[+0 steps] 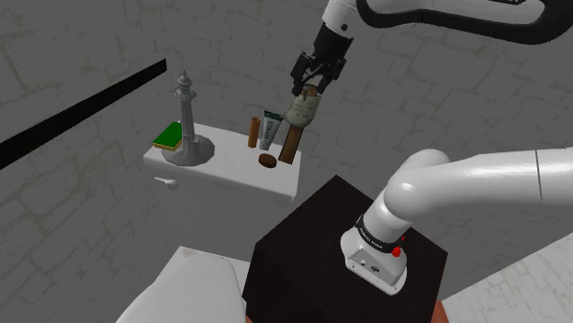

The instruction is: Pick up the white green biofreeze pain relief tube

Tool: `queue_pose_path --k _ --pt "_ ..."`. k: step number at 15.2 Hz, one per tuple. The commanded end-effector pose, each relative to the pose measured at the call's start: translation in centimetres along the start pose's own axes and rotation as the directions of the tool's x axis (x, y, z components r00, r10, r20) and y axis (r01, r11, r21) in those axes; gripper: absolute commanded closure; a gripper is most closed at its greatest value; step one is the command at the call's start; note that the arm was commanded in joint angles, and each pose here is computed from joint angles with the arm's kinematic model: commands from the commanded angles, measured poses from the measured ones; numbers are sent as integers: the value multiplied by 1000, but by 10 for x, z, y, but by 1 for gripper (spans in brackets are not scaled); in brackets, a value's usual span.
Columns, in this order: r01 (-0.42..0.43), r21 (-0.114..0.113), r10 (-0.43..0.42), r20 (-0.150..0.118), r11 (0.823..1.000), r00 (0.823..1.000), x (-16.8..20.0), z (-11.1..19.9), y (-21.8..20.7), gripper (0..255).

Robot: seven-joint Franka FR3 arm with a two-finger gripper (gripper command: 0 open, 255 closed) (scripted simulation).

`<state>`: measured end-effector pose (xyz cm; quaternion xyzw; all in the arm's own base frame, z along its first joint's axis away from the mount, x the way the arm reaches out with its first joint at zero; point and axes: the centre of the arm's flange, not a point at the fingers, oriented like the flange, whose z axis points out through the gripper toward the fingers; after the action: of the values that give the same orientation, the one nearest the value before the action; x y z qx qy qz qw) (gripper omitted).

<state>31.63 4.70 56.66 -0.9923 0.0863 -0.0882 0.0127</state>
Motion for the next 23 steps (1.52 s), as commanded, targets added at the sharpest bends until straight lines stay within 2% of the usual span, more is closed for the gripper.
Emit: queue_pose_path --k 1,5,10,15,21,22,23 --pt "-44 -26 43 -26 999 999 3 27 -8 0" --pt "-130 -75 124 -74 989 989 9 79 -19 0" --pt "-238 -130 220 -140 963 965 21 145 -28 0" --pt "-346 -177 308 -210 922 928 37 210 -32 0" --pt "-471 -220 401 -298 854 866 61 286 -27 0" --pt "-485 -224 410 -308 846 858 64 294 -26 0" --pt "-485 -224 410 -308 846 858 63 300 -26 0"
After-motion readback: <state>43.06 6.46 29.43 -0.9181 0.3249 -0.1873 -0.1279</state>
